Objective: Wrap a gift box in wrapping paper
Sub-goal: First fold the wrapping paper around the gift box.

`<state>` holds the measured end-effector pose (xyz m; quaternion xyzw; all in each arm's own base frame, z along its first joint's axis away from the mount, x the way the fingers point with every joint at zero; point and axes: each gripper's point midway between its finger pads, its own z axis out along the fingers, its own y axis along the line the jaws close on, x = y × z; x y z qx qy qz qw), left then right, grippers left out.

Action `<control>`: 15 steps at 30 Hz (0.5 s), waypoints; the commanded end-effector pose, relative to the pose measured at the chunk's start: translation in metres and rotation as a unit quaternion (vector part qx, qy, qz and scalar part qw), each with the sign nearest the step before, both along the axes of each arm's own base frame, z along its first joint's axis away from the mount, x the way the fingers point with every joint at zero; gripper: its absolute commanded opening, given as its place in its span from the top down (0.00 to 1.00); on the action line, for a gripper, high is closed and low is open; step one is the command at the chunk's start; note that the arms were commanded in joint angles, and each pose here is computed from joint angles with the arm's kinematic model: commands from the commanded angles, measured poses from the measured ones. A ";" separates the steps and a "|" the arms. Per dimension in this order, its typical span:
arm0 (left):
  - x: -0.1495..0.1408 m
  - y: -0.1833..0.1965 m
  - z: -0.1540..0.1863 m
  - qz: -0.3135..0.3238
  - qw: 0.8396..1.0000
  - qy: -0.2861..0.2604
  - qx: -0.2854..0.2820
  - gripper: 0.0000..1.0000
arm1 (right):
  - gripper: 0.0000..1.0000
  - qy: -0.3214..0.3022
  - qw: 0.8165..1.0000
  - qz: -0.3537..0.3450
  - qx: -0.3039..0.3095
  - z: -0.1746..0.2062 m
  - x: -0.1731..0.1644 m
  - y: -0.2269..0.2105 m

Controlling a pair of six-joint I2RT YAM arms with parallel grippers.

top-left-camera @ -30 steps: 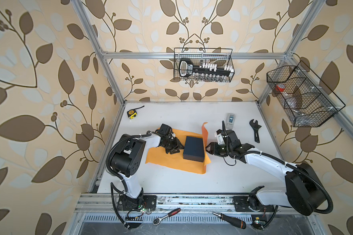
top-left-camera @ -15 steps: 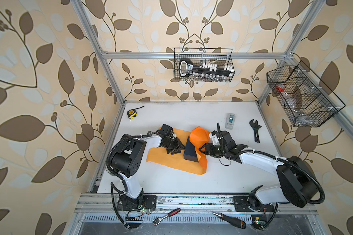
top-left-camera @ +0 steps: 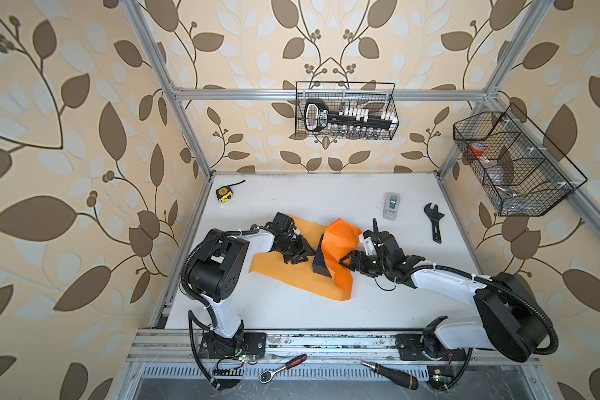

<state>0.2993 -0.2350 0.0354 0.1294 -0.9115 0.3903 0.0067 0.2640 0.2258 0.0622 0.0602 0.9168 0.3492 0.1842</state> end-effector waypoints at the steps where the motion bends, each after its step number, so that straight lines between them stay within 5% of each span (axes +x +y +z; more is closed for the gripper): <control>1: -0.011 -0.007 0.020 -0.004 0.999 -0.011 -0.030 0.55 | 0.25 0.010 1.000 0.006 -0.014 -0.006 0.001 0.002; 15: -0.031 -0.050 0.028 -0.017 0.999 -0.019 -0.047 0.55 | 0.26 0.016 0.994 0.089 -0.060 0.000 0.039 -0.006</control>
